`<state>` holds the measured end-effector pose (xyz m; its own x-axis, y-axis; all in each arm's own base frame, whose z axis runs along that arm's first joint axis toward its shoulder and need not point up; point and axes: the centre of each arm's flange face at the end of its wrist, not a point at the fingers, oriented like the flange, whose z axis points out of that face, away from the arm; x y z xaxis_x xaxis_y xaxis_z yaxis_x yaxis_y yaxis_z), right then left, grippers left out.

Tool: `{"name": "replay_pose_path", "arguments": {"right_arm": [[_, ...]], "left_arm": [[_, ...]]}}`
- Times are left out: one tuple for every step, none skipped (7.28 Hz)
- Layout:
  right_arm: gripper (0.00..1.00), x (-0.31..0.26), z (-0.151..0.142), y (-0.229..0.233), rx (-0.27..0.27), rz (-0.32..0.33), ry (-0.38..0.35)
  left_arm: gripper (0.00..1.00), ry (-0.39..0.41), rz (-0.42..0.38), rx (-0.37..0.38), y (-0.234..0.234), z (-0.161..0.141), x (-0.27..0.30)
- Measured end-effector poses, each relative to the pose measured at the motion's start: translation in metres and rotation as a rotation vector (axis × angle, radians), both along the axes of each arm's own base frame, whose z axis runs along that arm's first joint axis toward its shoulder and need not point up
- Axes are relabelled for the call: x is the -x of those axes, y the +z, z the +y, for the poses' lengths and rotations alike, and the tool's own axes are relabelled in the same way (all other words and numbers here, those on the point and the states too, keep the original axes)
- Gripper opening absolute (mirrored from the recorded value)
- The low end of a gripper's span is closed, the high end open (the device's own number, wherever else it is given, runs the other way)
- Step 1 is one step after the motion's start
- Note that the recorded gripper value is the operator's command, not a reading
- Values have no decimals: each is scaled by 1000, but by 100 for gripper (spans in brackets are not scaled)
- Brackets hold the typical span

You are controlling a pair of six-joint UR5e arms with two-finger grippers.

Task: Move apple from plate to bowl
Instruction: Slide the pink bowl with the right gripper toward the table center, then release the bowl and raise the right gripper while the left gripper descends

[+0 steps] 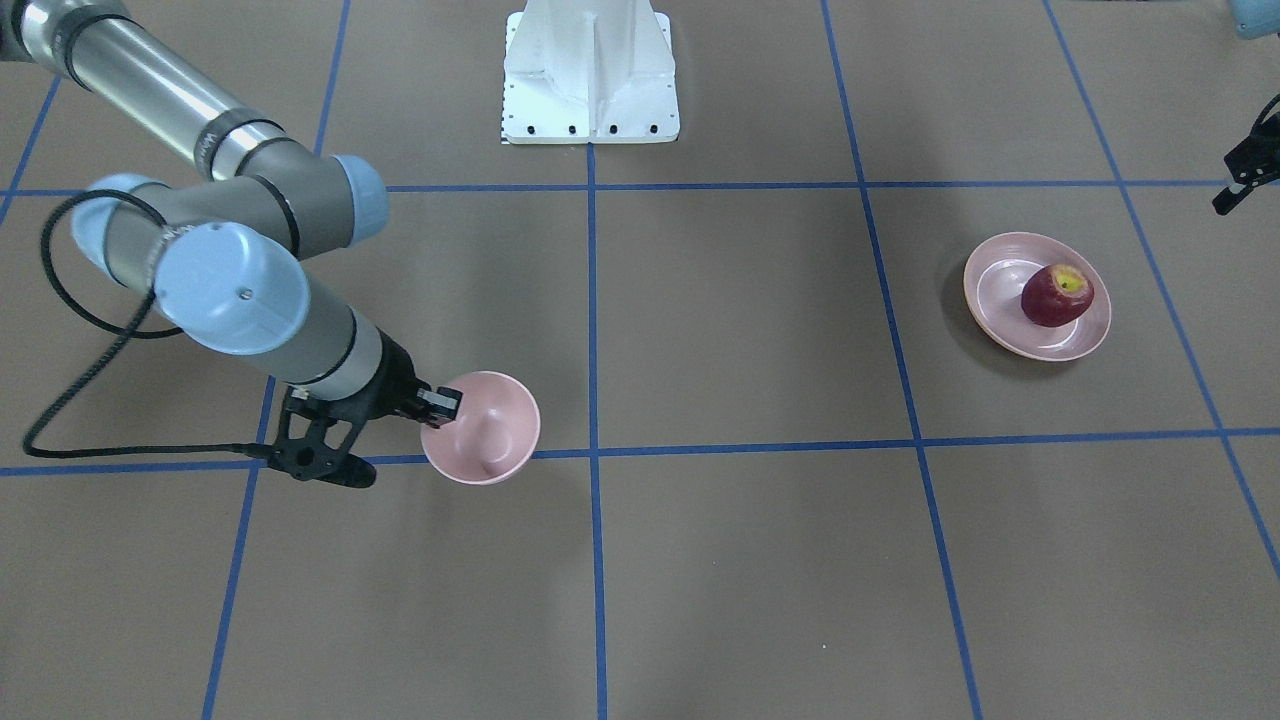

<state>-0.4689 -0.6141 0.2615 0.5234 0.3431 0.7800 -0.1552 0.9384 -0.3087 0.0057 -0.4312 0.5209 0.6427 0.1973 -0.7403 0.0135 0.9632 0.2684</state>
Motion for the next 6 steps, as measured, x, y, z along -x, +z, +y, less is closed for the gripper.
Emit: {"name": "replay_pose_path", "arguments": {"right_arm": [[0,35,4,-19,40,-27,40],[0,59,13,-32,61,-37,60],[0,72,21,-39,78,-41,68],[0,77,25,-38,93,-39,73],[0,79,28,-33,99,-34,73],[39,80,28,-28,100,-28,74]], "left_arm": [[98,-1,3,7,0,0,-2],[98,-1,3,11,1,0,-3],[98,1,3,15,1,0,-5],[98,5,5,27,1,0,-11],[98,9,10,49,1,1,-20],[98,12,15,80,1,2,-33]]}}
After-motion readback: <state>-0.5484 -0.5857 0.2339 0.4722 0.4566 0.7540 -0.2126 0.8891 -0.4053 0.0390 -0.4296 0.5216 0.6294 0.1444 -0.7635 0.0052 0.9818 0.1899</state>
